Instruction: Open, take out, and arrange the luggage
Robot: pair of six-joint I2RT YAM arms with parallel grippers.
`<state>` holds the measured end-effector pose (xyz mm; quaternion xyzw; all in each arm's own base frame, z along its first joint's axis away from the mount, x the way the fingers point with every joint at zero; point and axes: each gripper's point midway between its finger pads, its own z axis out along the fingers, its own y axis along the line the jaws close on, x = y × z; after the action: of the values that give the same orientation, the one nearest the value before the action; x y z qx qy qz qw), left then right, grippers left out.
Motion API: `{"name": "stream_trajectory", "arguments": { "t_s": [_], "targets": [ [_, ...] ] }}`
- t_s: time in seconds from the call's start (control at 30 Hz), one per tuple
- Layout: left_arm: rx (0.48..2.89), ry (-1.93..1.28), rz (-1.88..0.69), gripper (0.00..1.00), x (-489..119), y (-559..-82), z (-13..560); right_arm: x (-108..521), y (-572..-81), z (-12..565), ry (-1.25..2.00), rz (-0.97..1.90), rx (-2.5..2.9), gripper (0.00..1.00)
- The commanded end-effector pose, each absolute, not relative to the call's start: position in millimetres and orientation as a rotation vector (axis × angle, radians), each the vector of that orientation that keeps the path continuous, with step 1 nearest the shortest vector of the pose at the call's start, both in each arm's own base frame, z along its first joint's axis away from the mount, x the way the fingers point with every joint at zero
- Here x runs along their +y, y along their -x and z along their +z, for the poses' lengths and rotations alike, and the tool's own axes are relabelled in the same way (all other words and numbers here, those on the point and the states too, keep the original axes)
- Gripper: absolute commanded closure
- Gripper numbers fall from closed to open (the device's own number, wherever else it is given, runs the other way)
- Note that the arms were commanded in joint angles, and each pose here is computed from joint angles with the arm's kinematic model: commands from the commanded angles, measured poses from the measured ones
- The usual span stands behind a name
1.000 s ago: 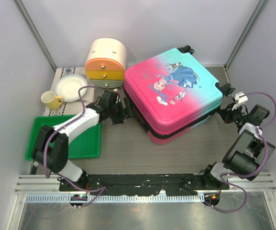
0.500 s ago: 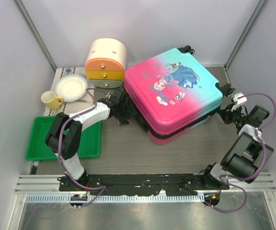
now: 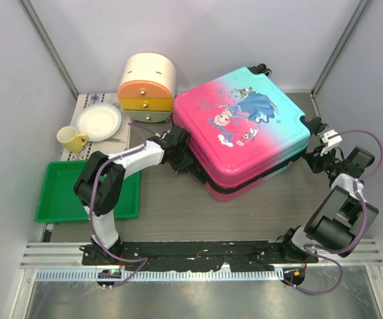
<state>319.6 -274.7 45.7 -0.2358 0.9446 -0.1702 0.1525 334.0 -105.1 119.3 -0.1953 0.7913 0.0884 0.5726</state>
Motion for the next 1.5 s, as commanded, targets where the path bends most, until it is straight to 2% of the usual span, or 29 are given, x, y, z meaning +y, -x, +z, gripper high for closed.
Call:
{"name": "stream_trajectory", "arguments": {
  "t_s": [0.0,0.07,0.33,0.63,0.9,1.17,1.47],
  "targets": [
    [2.818,0.582,-0.437,0.80,-286,-294,22,-89,-328,155,0.627,0.171,1.713,0.99],
    [2.827,0.570,-0.409,1.00,-273,-293,26,-82,-319,152,0.659,0.178,1.722,0.99],
    [2.887,0.453,-0.252,1.00,-196,-289,35,-100,-302,163,0.662,0.133,1.709,0.99],
    [2.878,0.379,-0.199,1.00,-154,-331,42,-132,-300,140,0.809,0.167,1.730,0.99],
    [2.882,0.249,-0.195,1.00,-160,-355,36,-126,-307,138,1.040,0.155,1.518,0.99],
    [2.885,0.210,-0.180,1.00,-162,-364,28,-140,-335,147,0.928,0.302,1.449,0.99],
    [2.882,0.190,-0.178,1.00,-161,-369,26,-125,-366,143,0.943,0.451,1.477,0.99]
  ]
}}
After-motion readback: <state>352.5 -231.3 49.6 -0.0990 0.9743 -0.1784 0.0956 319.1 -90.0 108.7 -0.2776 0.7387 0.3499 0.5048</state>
